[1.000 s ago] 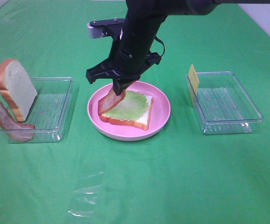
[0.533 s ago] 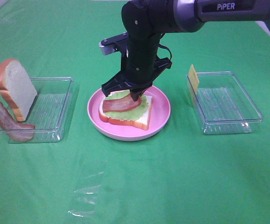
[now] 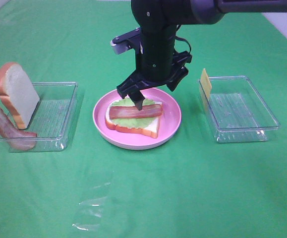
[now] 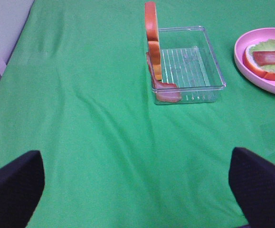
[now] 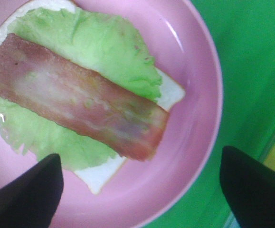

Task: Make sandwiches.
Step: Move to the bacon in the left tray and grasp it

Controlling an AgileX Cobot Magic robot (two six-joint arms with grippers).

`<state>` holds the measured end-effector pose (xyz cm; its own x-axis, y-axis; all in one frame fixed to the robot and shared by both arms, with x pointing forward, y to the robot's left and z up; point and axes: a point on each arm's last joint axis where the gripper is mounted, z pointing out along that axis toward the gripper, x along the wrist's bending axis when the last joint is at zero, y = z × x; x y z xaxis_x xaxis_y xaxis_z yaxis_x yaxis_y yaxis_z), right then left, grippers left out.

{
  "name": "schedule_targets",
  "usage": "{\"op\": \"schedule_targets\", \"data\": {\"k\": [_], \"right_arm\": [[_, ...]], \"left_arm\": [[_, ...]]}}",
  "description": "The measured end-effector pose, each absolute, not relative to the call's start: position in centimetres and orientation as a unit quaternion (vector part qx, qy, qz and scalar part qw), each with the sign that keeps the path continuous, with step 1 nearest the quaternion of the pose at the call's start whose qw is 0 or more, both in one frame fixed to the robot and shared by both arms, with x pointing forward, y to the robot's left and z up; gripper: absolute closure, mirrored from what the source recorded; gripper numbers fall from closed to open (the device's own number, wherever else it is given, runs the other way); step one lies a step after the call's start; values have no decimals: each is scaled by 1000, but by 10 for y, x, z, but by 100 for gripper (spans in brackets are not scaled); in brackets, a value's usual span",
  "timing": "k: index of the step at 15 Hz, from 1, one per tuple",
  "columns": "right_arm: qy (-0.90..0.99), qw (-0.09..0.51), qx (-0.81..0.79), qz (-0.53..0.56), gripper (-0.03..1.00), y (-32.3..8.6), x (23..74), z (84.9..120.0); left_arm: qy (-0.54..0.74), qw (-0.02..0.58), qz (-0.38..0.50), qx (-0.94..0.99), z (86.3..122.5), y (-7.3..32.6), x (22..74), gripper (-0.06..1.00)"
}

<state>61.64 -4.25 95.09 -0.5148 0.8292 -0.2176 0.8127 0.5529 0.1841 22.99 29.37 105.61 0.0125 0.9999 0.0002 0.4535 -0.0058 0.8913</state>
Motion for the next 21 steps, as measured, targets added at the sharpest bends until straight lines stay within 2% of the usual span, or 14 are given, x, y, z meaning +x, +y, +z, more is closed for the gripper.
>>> {"op": "schedule_targets", "data": {"k": [4, 10, 15, 17, 21], "right_arm": [[865, 173, 471, 19, 8, -57, 607, 996], [846, 181, 501, 8, 8, -89, 592, 1053], [808, 132, 573, 36, 8, -152, 612, 1068], [783, 104, 612, 42, 8, -198, 611, 1072], [760, 89, 643, 32, 8, -231, 599, 1072]], "left_arm": [[599, 372, 367, 607, 1056, 294, 230, -3], [599, 372, 368, 606, 1056, 294, 230, -3], [598, 373, 368, 606, 1056, 294, 230, -3], [598, 373, 368, 606, 1056, 294, 230, -3], [598, 373, 369, 606, 1056, 294, 230, -3]]}}
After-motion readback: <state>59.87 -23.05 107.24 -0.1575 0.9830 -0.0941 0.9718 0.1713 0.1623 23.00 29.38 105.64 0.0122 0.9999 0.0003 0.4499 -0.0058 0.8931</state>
